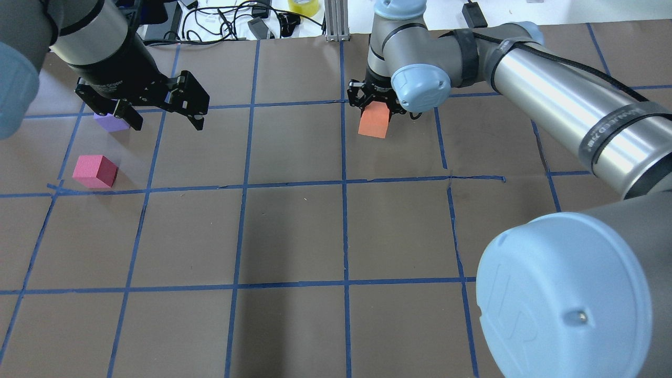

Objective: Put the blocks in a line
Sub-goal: 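Carry the orange cube with the right gripper toward the table center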

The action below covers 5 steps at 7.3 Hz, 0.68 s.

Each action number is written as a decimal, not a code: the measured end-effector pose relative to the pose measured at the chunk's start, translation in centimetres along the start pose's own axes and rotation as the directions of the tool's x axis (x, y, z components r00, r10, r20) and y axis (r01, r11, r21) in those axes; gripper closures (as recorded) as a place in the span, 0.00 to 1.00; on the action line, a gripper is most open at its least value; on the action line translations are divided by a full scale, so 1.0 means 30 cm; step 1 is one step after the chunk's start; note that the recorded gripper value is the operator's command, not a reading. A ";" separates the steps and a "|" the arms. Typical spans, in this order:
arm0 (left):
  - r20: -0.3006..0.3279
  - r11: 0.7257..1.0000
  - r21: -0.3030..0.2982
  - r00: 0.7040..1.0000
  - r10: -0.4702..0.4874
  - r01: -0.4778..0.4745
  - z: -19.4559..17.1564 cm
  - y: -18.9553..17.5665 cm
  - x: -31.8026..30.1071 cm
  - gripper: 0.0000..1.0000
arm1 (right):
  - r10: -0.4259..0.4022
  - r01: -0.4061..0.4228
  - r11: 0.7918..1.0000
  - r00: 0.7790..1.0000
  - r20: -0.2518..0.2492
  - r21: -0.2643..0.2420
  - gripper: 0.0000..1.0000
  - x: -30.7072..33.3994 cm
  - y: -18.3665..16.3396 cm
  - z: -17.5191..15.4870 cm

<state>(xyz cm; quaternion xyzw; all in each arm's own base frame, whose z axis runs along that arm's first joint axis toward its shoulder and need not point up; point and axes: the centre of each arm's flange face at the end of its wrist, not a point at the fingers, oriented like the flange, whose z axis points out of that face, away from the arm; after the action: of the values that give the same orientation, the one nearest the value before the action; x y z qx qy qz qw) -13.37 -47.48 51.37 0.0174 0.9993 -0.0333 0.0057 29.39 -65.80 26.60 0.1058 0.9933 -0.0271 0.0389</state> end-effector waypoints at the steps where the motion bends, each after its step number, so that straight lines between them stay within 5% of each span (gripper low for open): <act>1: 0.000 1.000 -0.005 1.000 0.000 0.000 0.008 0.002 0.000 0.00 | 0.012 -0.012 1.000 1.000 0.006 0.001 1.00 -0.073 0.029 0.031; 5: 0.001 1.000 0.017 1.000 0.005 -0.005 -0.027 0.034 0.000 0.00 | -0.013 0.013 1.000 1.000 0.009 0.013 0.90 -0.241 0.091 0.151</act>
<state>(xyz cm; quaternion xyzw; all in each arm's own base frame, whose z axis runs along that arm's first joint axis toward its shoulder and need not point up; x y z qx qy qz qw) -13.35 -46.42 52.10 0.0200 0.9989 -0.0418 0.0063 37.34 -64.91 22.58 0.0996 0.9935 -0.0343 0.0427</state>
